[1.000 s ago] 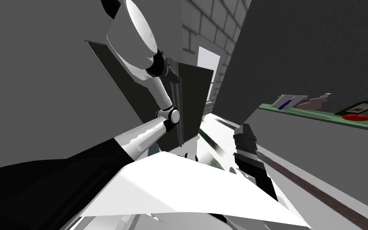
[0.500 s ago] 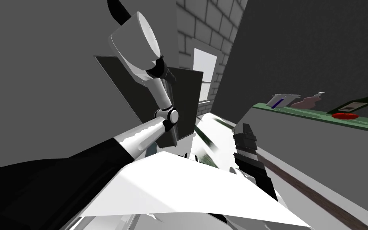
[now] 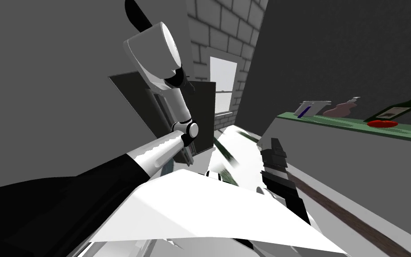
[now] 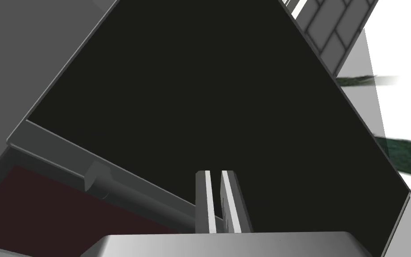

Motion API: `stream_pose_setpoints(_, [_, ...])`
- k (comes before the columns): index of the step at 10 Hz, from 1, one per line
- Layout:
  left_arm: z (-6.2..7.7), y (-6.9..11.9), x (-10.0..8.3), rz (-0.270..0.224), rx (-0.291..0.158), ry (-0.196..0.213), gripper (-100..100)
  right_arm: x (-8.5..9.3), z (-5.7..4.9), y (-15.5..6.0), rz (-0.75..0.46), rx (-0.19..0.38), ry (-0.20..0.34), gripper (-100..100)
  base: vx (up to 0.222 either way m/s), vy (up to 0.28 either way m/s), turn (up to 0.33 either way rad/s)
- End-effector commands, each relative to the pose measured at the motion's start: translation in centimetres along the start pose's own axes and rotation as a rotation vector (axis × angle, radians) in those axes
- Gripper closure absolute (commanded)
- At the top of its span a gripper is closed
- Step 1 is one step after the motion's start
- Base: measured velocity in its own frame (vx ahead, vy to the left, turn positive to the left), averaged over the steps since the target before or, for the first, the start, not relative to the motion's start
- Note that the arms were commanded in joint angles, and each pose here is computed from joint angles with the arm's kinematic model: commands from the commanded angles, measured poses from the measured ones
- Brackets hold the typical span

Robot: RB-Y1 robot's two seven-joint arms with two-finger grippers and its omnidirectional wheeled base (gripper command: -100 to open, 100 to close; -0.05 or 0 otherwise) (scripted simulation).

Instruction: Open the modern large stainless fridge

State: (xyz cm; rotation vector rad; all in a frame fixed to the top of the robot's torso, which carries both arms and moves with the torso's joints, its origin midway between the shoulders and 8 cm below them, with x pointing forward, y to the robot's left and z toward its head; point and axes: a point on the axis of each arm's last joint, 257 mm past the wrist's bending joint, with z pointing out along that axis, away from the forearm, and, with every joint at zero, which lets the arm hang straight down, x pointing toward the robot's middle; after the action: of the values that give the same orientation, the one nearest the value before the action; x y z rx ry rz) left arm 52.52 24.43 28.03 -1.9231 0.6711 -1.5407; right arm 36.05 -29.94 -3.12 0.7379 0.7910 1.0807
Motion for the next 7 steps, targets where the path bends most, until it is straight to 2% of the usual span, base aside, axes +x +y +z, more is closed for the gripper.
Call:
stream_pose_setpoints(1, [0.45,-0.2,0.13,-0.002,0.008,0.017,-100,-0.01,0.0,-0.01,0.0,0.0,0.0,0,0.061,0.166,-0.015])
stream_pose_setpoints(7, [0.38,-0.34,0.18,-0.042,-0.002,0.063,-100,-0.01,-0.01,-0.01,0.0,0.0,0.0,0,0.099,0.197,-0.022])
